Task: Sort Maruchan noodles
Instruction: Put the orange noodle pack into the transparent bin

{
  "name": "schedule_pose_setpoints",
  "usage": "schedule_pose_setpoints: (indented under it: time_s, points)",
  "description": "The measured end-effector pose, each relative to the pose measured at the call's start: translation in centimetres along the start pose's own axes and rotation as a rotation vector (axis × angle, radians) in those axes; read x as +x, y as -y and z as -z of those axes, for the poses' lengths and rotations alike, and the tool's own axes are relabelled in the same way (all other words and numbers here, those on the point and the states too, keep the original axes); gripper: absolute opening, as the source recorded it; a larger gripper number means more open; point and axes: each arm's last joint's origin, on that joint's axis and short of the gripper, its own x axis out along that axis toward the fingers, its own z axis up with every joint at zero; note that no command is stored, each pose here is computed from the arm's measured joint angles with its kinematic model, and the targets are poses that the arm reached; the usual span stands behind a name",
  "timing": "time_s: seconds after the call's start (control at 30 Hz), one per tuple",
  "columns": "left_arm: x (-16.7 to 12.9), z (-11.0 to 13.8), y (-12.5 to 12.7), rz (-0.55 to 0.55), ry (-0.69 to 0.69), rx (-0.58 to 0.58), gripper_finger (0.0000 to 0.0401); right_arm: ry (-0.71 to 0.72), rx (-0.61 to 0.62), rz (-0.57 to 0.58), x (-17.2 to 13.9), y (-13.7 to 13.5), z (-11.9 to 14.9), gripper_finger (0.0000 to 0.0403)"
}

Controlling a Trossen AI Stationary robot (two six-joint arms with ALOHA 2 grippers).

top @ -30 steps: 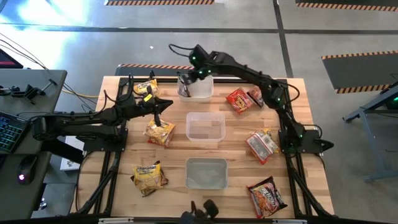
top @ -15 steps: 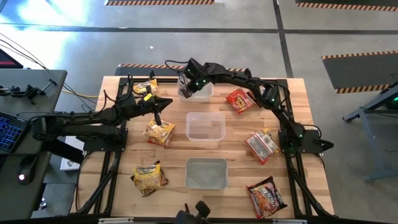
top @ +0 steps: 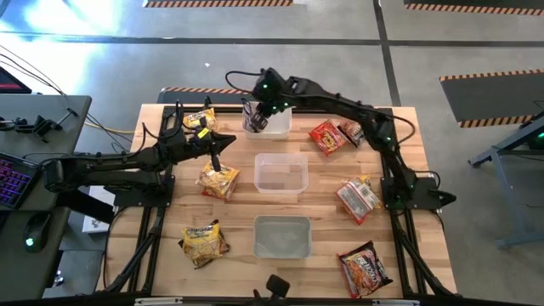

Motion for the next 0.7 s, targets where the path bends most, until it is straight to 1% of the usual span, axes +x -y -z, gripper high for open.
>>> schedule_pose_setpoints:
  time_s: [0.07, 0.13, 0.2, 0.23, 0.33, 0.4, 0.47, 0.57, 0.6, 0.7]
  points:
    - [0.0, 0.0, 0.0, 0.0, 0.0, -0.005, 0.0012, 0.076, -0.049, -0.015, -1.1, -0.1, 0.0, 0.0]
    - [0.0, 0.0, 0.0, 0.0, 0.002, -0.01, 0.0012, 0.162, -0.078, -0.041, -2.0, 0.0, 0.6, 0.0]
    - [0.0, 0.0, 0.0, 0.0, 0.002, -0.014, 0.0012, 0.243, -0.081, -0.065, -2.6, 0.0, 2.0, 0.0]
    - [0.0, 0.0, 0.0, 0.0, 0.002, -0.018, 0.0012, 0.252, -0.071, -0.07, -2.6, 0.3, 3.2, 0.0]
    - [0.0, 0.0, 0.0, 0.006, -0.005, -0.046, 0.0012, 0.243, -0.036, -0.061, -2.1, 1.4, 7.0, 0.0]
    - [0.1, 0.2, 0.1, 0.017, -0.014, -0.062, 0.0012, 0.26, -0.009, -0.034, -1.8, 2.9, 8.6, 0.0]
    - [0.3, 0.4, 0.1, 0.02, -0.03, -0.073, 0.0012, 0.27, 0.02, -0.016, -1.6, 4.7, 9.4, 0.0]
    - [0.6, 0.9, 0.1, 0.018, -0.058, -0.076, 0.0012, 0.224, 0.03, -0.018, -0.3, 7.3, 10.4, 0.0]
    - [0.8, 1.1, 0.1, 0.015, -0.069, -0.077, 0.0012, 0.195, 0.028, -0.024, 0.0, 8.1, 10.7, 0.0]
    - [1.4, 1.8, 0.1, 0.013, -0.107, -0.077, 0.0012, 0.141, -0.014, -0.037, 0.5, 9.8, 10.4, 0.0]
